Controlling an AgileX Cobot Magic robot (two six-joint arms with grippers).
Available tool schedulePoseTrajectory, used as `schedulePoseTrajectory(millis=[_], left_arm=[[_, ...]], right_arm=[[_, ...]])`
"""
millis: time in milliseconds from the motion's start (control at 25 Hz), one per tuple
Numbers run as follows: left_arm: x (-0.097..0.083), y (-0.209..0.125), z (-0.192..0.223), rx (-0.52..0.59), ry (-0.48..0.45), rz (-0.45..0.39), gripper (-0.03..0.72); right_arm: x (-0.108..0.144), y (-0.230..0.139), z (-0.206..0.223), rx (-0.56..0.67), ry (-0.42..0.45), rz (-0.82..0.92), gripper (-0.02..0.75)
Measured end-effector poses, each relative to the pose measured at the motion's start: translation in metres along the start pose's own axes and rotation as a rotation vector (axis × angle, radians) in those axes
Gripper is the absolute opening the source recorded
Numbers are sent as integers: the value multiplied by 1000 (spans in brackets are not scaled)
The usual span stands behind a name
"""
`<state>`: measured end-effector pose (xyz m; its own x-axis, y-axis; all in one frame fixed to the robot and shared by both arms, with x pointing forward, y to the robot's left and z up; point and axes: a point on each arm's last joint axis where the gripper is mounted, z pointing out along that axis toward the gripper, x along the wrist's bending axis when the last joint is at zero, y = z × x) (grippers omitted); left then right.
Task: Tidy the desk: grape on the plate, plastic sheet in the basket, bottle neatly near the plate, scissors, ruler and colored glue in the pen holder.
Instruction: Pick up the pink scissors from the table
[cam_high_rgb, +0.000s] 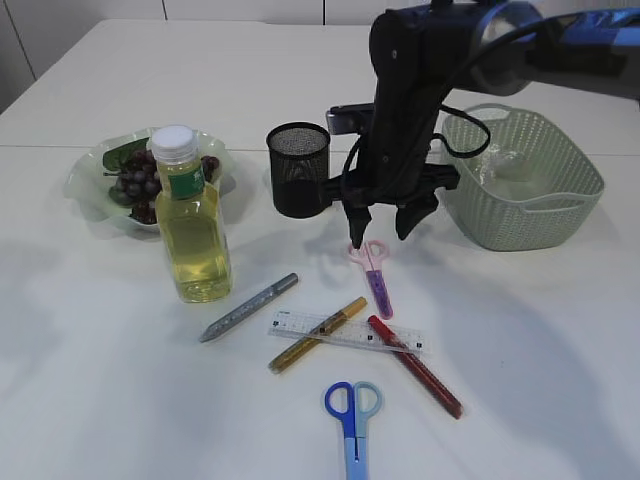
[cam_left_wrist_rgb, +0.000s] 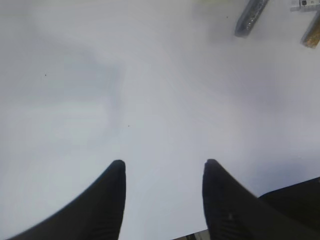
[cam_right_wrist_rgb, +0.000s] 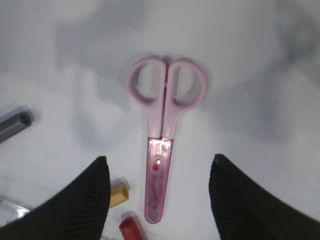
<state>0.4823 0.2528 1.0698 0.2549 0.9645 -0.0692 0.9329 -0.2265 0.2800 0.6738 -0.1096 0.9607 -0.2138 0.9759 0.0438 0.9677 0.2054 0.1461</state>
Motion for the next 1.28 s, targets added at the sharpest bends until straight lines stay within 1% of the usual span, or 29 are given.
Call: schedulePoseTrajectory(millis=[160,640,880,1280], left_arm=[[1,3,5,3,2,-8,364],[-1,5,5,-14,-16,-20,363],[-1,5,5,-16,-18,-21,363],[-1,6,5,-28,-17,-21,363]], right_arm=[[0,0,18,37,-6,8,489],[0,-1,48,86,-11,31,490],[0,1,50,65,-6,51,490],[0,1,56,65,-6,65,490]])
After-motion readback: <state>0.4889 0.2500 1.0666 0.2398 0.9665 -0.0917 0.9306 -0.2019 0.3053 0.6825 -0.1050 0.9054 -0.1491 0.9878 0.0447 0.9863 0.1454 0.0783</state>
